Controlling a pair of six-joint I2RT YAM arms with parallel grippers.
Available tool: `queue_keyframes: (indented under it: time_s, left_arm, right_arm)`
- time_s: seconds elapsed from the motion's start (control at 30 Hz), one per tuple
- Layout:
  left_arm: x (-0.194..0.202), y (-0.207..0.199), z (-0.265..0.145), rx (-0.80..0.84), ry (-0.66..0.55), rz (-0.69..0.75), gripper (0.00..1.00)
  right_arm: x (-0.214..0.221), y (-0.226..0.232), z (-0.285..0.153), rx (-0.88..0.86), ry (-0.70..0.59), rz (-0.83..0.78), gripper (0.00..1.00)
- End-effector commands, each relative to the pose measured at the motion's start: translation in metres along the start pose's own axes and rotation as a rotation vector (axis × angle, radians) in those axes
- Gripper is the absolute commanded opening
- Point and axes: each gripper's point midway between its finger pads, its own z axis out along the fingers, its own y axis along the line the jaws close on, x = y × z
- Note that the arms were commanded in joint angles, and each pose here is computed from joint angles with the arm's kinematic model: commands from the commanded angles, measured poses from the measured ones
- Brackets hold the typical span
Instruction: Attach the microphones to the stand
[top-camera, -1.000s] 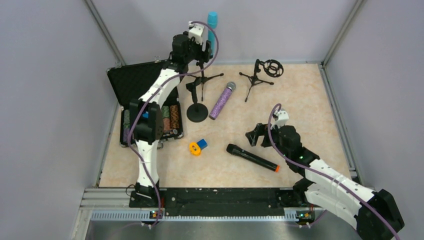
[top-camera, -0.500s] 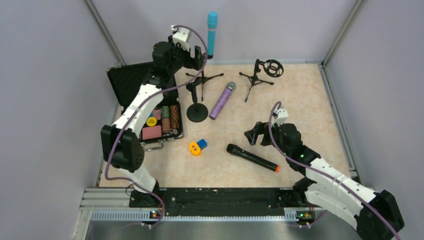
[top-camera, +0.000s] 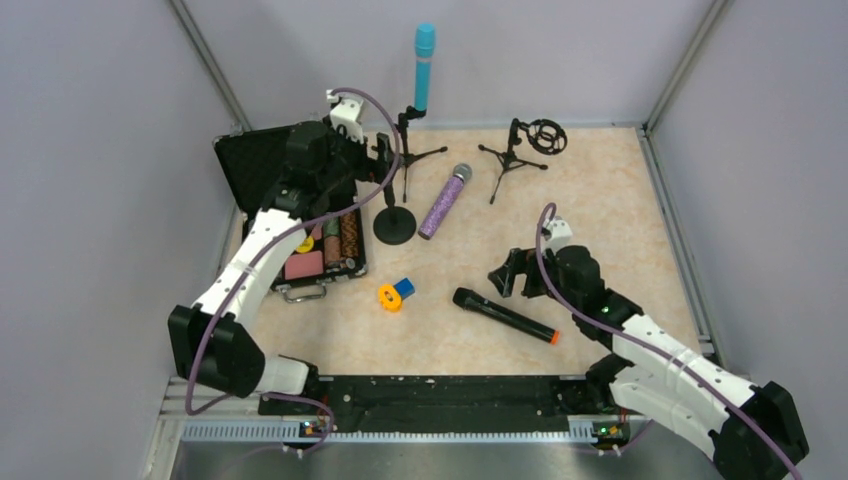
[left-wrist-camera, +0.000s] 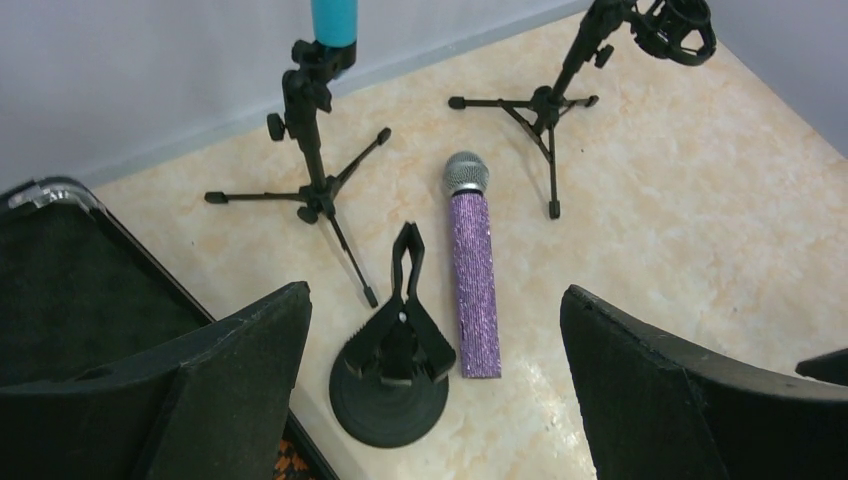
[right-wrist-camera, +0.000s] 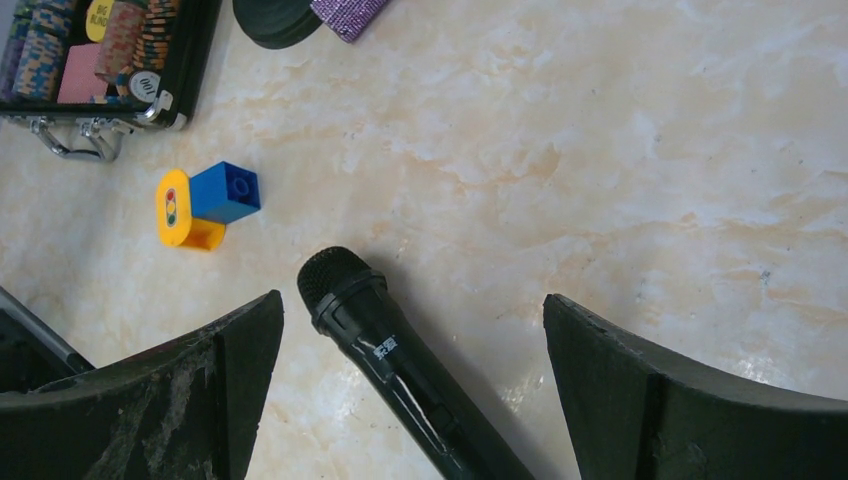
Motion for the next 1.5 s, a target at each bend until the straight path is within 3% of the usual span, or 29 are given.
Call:
queue_keyframes:
  time_s: [0.0,0.5,1.07,1.47]
  left_arm:
    - [-0.007,-0.011,-0.026,0.01,-0.025,-0.039,0.99]
    - [0.01,-0.046,-0.042,0.147,0.034,-0.216,0.99]
    - [0.036,-0.057,-0.078,0.145,0.026,-0.263,0.99]
    - [0.07,-0.056,-0.082,0.127,0.08,-0.312,0.99]
  right_arm:
    - [-0.019,0.015,-0.005,-0.034,-0.022,0.002,0.99]
    - [-0.069,0.027,0.032,-0.071,0.036,-0.033,0.99]
    - [-0.25,0.009,0.065,0.047,-0.147,-0.086,0.98]
    - [-0.329,-0.05,0.141,0.225,-0.168,-0.142,0.98]
